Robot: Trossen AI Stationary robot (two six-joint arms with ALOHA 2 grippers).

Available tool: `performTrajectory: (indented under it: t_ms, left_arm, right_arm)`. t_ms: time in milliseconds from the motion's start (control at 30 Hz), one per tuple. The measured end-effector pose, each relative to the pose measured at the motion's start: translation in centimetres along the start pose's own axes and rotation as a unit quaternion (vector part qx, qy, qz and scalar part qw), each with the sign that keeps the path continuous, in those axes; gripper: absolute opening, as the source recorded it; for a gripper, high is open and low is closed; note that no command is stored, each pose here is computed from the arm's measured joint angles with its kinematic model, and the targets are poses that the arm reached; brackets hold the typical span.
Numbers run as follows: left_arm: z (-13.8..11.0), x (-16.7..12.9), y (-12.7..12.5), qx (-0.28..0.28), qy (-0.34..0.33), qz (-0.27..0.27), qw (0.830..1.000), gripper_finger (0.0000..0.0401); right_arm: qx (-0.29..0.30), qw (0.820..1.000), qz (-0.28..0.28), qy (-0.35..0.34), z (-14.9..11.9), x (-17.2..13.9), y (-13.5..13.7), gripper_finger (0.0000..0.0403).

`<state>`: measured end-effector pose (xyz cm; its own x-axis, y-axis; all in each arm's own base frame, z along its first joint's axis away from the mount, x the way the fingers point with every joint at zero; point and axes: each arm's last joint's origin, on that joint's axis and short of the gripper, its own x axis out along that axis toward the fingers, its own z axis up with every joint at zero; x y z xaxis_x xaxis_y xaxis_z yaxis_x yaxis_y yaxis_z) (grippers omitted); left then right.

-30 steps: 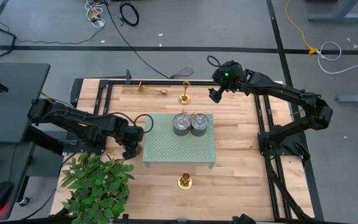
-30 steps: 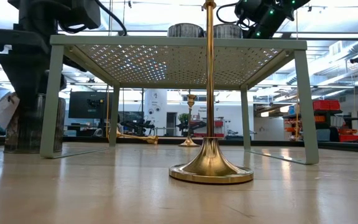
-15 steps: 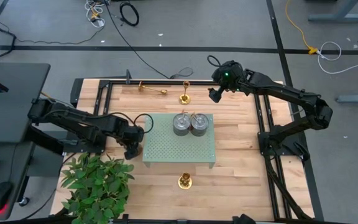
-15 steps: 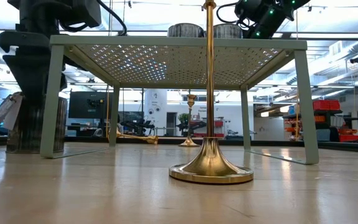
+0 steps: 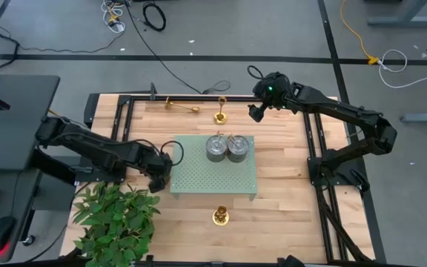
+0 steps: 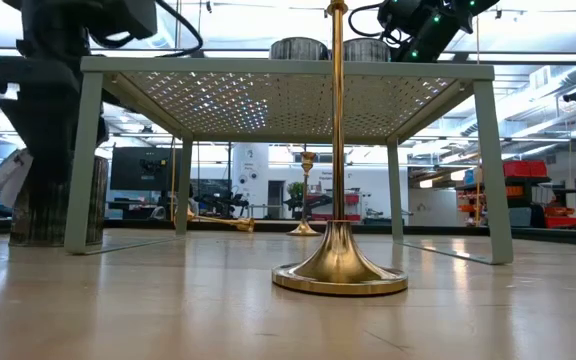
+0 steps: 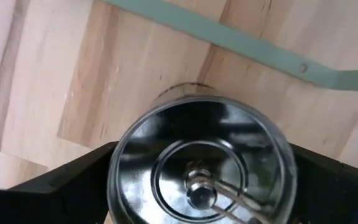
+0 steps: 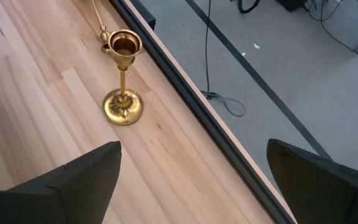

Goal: Pick & Place candle stick holders
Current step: Put the orange scented candle on the shelf

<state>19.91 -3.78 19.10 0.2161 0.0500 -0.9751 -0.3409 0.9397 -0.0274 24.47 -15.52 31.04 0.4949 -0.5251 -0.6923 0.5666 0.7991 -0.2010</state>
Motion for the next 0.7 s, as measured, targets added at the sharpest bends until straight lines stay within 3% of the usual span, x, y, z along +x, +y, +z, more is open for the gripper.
performTrajectory:
  t_ms: [433, 700]
  left_arm:
    - [0.4, 3.7, -0.7, 0.014, 0.081, 0.037, 0.996, 0.0399]
    - [0.7, 4.2, -0.9, 0.030, 0.071, 0.035, 0.996, 0.0399]
  right_arm:
    - [0.002, 1.000, 0.000, 0.000, 0.0, 0.0, 0.0, 0.0400]
    - [0.004, 1.000, 0.000, -0.002, 0.0, 0.0, 0.0, 0.0400]
